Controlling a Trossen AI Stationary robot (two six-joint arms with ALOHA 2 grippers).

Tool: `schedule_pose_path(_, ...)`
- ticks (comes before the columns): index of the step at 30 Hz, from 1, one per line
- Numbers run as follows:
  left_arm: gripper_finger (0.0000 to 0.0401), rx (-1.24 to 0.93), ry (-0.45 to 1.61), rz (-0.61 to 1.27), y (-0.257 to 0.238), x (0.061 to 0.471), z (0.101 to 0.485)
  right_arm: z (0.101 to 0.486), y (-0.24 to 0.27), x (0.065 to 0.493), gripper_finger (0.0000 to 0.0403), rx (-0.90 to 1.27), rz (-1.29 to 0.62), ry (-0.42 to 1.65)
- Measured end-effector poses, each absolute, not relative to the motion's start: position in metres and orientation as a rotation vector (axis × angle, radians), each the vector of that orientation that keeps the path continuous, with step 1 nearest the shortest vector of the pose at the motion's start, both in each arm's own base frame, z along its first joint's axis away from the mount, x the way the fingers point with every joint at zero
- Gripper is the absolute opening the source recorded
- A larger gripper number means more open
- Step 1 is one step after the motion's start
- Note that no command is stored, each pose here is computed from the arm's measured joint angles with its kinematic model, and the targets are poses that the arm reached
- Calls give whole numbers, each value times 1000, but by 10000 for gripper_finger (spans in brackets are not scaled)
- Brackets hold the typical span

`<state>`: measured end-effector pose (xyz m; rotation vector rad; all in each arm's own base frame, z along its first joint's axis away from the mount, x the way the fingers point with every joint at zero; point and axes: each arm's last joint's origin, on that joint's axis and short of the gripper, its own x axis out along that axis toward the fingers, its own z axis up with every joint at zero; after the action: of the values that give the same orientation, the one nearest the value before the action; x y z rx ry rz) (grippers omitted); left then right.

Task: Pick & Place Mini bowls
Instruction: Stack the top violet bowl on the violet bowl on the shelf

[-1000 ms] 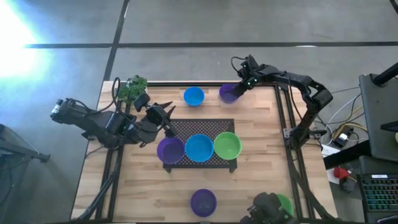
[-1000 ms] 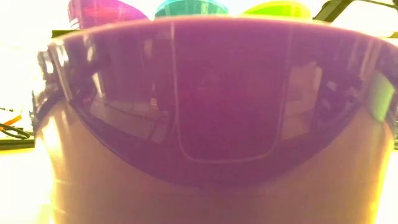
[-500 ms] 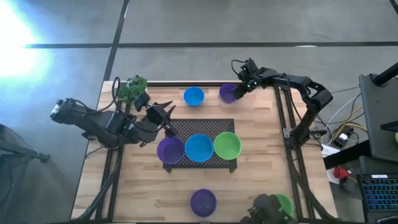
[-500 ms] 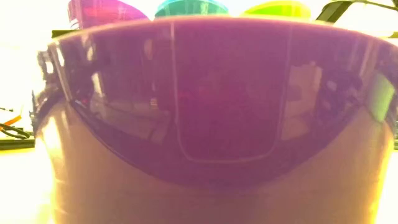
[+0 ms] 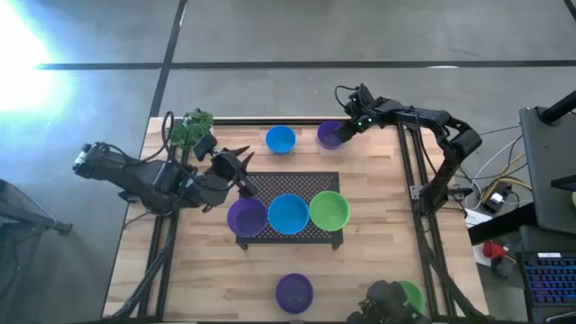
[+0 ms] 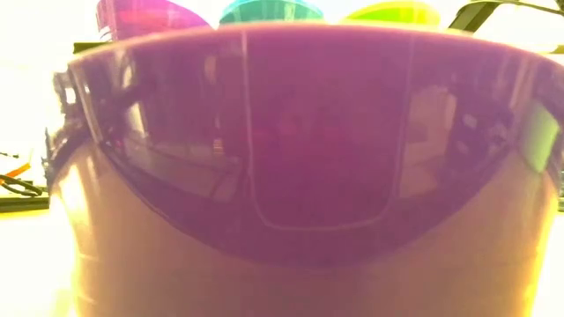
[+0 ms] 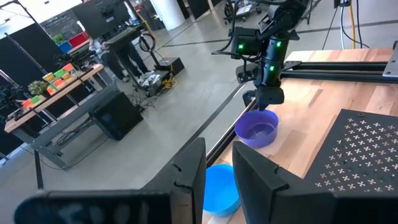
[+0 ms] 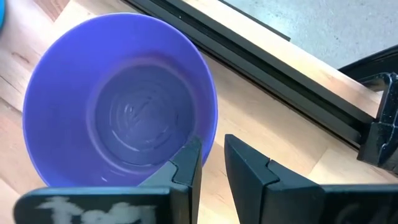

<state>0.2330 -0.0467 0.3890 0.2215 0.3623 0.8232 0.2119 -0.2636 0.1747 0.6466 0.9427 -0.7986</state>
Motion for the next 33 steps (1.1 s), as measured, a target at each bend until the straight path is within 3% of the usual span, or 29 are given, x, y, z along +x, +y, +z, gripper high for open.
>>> schedule_pose_path(26,82,244,372,819,-47,233,389,162,-261,210,67,625,-808,889)
schedule_pose_path(33,82,244,372,818,-47,233,389,162,-261,210,26,572,-782,906)
